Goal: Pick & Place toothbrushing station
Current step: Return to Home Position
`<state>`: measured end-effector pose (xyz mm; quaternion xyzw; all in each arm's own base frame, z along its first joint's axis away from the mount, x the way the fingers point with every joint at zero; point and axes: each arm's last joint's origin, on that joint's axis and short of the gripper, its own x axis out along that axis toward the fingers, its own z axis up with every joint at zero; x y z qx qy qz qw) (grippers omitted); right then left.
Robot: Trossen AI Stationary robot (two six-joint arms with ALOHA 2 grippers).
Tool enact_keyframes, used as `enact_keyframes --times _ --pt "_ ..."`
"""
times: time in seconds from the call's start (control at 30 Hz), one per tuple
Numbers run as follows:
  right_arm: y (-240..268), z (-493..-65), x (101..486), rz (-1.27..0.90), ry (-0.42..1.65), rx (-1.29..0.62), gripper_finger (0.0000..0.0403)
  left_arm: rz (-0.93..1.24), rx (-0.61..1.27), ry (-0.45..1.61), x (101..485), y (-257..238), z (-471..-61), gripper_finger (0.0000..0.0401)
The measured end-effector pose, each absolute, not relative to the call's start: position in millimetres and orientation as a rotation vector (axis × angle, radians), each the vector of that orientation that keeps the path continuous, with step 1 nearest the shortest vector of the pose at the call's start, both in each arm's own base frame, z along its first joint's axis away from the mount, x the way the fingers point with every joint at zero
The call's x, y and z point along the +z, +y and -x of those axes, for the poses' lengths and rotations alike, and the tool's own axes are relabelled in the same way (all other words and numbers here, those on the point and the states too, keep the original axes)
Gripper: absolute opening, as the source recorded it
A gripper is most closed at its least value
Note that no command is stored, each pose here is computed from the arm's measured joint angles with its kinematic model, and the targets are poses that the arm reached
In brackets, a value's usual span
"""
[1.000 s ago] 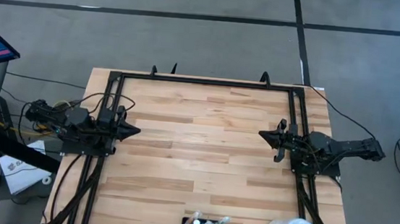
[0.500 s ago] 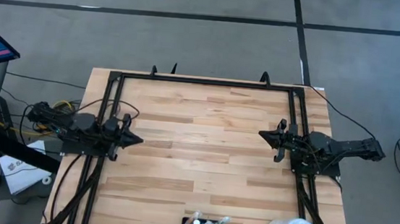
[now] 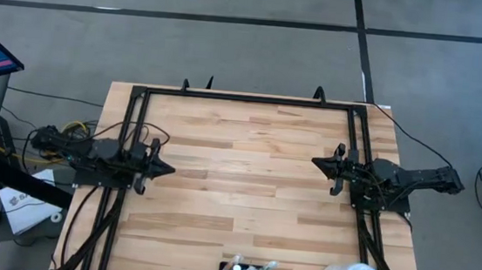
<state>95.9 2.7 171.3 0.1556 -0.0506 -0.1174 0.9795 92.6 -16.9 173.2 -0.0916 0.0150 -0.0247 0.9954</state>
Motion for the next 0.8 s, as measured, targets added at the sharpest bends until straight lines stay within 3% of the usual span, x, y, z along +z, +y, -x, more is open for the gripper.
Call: enact_keyframes --times 0.8 --pt "2.7 -95.9 171.3 -0.313 -0.102 -0.236 0.0 0.238 0.015 0.036 171.9 -9.7 -94.8 0.0004"
